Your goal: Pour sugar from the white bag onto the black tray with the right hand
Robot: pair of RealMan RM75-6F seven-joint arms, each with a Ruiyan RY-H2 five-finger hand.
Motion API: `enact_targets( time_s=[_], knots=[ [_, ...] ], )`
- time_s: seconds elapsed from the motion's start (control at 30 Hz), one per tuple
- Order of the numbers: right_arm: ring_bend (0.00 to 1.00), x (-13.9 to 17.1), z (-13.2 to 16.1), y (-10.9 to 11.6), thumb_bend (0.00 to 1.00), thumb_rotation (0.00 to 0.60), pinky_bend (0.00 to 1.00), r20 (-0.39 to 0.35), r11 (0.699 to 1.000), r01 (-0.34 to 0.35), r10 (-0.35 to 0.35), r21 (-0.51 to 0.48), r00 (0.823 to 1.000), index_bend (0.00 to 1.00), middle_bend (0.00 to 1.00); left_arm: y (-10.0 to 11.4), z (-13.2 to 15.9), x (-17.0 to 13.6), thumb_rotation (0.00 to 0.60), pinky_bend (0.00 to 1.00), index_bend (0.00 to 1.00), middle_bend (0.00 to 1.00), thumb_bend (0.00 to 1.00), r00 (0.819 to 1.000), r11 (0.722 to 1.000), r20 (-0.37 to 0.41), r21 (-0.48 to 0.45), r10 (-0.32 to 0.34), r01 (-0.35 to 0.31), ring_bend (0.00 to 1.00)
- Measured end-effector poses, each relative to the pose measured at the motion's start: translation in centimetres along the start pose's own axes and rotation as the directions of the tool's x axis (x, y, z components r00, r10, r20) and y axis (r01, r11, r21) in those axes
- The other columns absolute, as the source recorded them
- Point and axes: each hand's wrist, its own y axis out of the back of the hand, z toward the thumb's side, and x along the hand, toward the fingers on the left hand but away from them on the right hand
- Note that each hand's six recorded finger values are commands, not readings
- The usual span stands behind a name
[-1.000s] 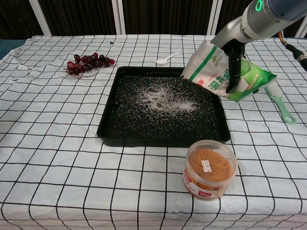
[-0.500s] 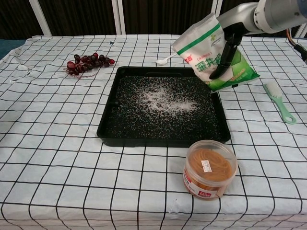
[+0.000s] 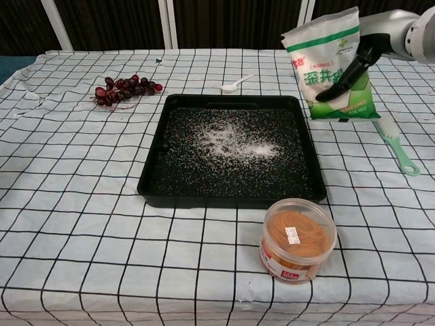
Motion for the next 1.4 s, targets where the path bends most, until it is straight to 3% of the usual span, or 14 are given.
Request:
enact_targets(
  time_s=[0.2,0.3,0.63,0.97,1.4],
  knots=[
    [0.53,0.1,-2.0,-1.1,0.36,0.6,0.56,-0.025,0.977,0.172,-0.177,-0.125,0.984,0.57,0.43,0.0,0.0,0.0,0.6,0.0,0.22,0.04,0.62,1.0,1.0,0.0,0.0,0.0,0.0,0.0],
    [0.53,0.1,-2.9,-2.0,0.36,0.6,0.56,-0.014,0.959,0.227,-0.232,-0.173,0.973,0.57,0.43,0.0,0.0,0.0,0.6,0.0,0.22,0.04,0.62,1.0,1.0,0.0,-0.001,0.0,0.0,0.0],
    [0.53,0.0,-4.1,-4.3,0.36,0.6,0.56,0.003,0.935,0.279,-0.285,-0.217,0.958,0.57,0.43,0.0,0.0,0.0,0.6,0.0,0.22,0.04,0.62,1.0,1.0,-0.001,-0.001,-0.002,0.002,0.0],
    [0.53,-0.4,-5.1,-5.7,0.36,0.6,0.56,0.011,0.935,0.228,-0.234,-0.273,0.972,0.57,0.43,0.0,0.0,0.0,0.6,0.0,0.22,0.04,0.62,1.0,1.0,-0.002,-0.001,-0.001,0.001,0.0],
    [0.53,-0.5,-6.4,-6.3,0.36,0.6,0.55,-0.088,0.959,0.11,-0.137,-0.26,0.987,0.57,0.42,0.0,0.0,0.0,0.6,0.0,0.22,0.04,0.62,1.0,1.0,-0.002,0.003,0.001,-0.001,0.0]
  ],
)
